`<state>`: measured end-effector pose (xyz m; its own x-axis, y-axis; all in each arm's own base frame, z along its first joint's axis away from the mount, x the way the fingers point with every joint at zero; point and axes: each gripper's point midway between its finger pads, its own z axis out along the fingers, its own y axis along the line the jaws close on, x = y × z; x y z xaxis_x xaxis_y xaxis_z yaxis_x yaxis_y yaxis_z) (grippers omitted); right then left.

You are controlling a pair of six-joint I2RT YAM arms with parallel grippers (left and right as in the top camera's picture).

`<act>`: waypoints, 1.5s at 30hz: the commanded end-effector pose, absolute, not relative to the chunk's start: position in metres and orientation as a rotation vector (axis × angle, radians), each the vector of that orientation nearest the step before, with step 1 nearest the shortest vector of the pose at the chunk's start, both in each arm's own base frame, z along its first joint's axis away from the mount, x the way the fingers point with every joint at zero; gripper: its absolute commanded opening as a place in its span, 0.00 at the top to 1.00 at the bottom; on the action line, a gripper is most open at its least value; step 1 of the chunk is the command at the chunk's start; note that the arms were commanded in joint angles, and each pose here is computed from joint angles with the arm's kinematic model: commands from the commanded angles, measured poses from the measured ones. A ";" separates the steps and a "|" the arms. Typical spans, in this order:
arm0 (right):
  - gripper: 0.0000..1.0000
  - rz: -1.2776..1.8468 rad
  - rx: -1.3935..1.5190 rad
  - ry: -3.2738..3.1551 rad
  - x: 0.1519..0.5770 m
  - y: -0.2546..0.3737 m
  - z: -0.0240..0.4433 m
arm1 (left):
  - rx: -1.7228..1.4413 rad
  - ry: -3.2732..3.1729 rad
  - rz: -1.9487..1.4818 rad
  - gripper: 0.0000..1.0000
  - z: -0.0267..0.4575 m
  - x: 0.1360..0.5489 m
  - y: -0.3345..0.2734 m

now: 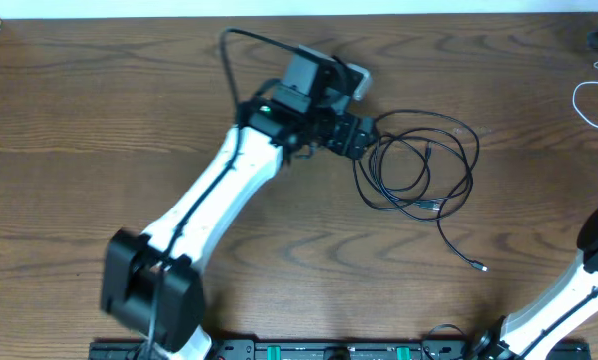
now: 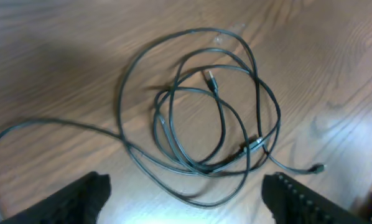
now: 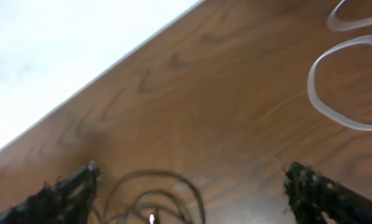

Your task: Untangle cables

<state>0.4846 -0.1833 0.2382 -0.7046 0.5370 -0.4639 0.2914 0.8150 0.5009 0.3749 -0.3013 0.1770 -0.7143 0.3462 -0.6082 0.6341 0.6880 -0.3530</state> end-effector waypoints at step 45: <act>0.11 0.489 0.349 2.637 0.485 -0.083 0.207 | 0.738 2.587 -0.719 0.73 0.015 0.390 -0.349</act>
<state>0.4847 -0.0859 0.2121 -0.8648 0.3357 -0.3735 0.1770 0.8998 0.3989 0.3921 -0.3491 0.0314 -0.7967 0.3708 -0.4773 0.5705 0.7223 -0.3910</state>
